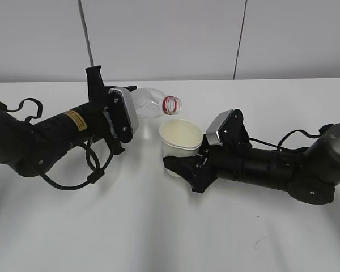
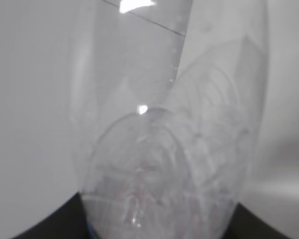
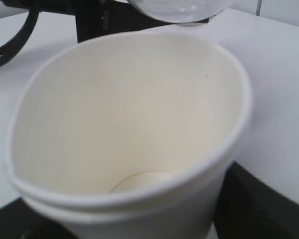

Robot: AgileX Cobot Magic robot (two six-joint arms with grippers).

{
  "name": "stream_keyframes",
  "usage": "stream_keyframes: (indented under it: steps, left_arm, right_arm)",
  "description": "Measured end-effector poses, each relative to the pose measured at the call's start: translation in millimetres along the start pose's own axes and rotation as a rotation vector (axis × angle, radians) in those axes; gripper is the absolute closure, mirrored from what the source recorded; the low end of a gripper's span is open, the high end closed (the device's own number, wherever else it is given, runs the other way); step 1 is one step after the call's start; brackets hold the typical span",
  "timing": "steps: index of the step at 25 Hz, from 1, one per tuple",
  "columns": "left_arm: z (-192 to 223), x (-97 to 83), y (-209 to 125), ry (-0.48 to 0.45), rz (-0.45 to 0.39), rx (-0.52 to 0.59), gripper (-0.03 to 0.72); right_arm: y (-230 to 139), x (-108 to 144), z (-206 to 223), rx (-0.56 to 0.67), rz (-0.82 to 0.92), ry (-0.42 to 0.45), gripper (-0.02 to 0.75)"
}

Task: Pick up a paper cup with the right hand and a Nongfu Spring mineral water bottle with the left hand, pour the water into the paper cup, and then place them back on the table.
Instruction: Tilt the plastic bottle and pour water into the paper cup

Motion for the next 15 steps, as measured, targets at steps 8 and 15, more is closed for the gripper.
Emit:
stream_keyframes:
  steps: [8, 15]
  left_arm:
    - [0.0, 1.7, -1.7, 0.010, 0.102, 0.011, 0.391]
    - [-0.8, 13.7, 0.1, 0.087, 0.122, 0.004, 0.391]
  right_arm:
    - [-2.4, -0.9, 0.0, 0.015, 0.000, -0.005, 0.232]
    - [-6.0, -2.2, -0.1, 0.037, 0.000, -0.013, 0.232]
Point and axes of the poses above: a point on each arm's last joint axis where the gripper is mounted, z pointing out along that axis toward the gripper, x along the wrist's bending axis when the last joint is at zero, y = z × x, the point moved 7 cm from there along z, pointing out along that axis toward the gripper, and after that the axes turned 4 degrees about z, right-handed, at the moved point
